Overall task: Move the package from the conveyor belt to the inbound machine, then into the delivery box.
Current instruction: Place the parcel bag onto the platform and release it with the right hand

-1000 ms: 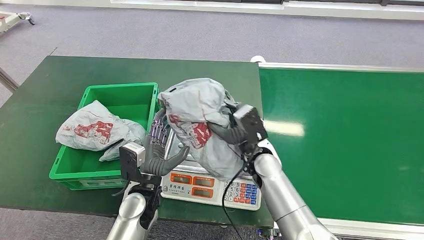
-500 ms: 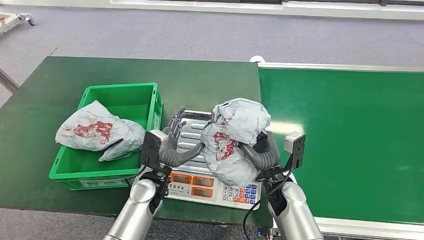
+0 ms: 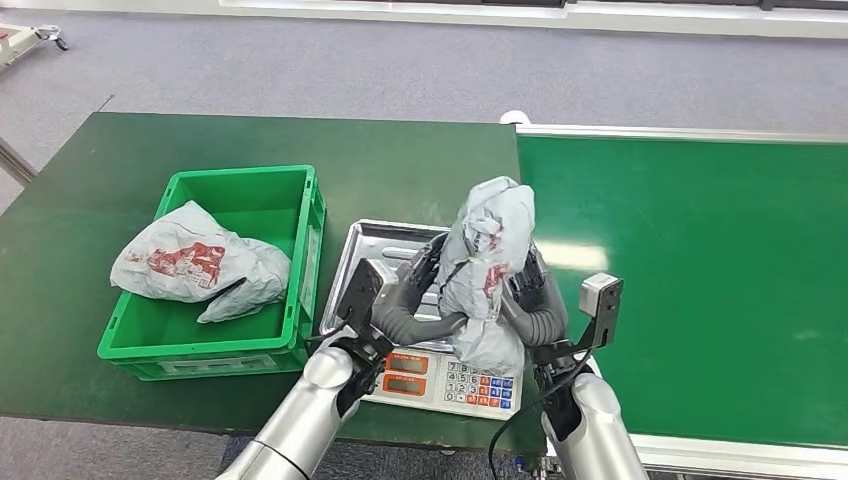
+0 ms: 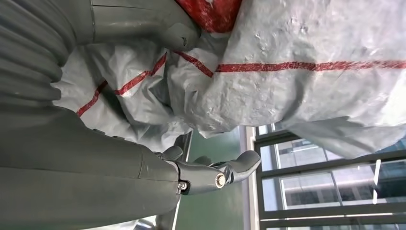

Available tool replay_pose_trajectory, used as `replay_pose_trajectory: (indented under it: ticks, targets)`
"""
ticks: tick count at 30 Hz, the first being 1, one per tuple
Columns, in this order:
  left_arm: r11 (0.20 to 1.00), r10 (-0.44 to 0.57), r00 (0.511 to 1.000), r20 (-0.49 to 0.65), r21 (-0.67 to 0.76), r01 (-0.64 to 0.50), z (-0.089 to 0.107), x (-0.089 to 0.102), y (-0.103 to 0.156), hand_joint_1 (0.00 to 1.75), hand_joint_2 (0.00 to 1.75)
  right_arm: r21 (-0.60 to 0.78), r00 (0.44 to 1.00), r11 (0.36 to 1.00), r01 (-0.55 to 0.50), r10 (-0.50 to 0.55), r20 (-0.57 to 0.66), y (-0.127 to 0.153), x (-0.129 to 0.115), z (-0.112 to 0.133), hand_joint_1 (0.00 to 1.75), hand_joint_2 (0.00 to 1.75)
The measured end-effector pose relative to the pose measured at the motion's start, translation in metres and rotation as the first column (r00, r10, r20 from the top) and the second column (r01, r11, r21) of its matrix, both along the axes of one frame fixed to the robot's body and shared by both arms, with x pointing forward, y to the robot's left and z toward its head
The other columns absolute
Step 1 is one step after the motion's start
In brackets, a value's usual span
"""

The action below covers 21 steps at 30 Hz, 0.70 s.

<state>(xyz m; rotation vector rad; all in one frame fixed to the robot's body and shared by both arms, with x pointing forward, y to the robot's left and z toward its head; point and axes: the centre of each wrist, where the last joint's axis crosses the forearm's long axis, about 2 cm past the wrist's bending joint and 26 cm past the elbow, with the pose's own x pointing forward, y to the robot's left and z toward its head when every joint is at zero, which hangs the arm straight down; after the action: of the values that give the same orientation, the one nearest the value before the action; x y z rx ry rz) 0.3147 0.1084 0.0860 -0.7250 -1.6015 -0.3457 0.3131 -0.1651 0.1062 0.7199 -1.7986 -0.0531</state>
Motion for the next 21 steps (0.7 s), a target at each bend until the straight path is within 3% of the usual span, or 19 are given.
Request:
replay_pose_trajectory:
  ticks: [1,11,21]
  targets:
    - [1.0,-0.016,1.0,0.004,0.002,0.016,0.0,-0.001,-0.003,1.75,1.75,0.0,1.0,1.0,0.005,-0.005,-0.002,-0.001,-0.001,0.0,0.0,1.75]
    - [0.995,-0.099,0.991,0.084,0.017,0.098,0.011,-0.015,-0.018,1.75,1.75,0.021,0.999,0.998,0.052,-0.052,-0.006,-0.014,-0.006,-0.005,0.0,1.75]
    - [0.998,-0.06,0.988,0.143,0.045,0.054,0.022,-0.013,-0.016,1.75,1.75,0.024,0.998,0.997,0.068,-0.067,-0.008,-0.018,-0.008,-0.009,0.0,1.75]
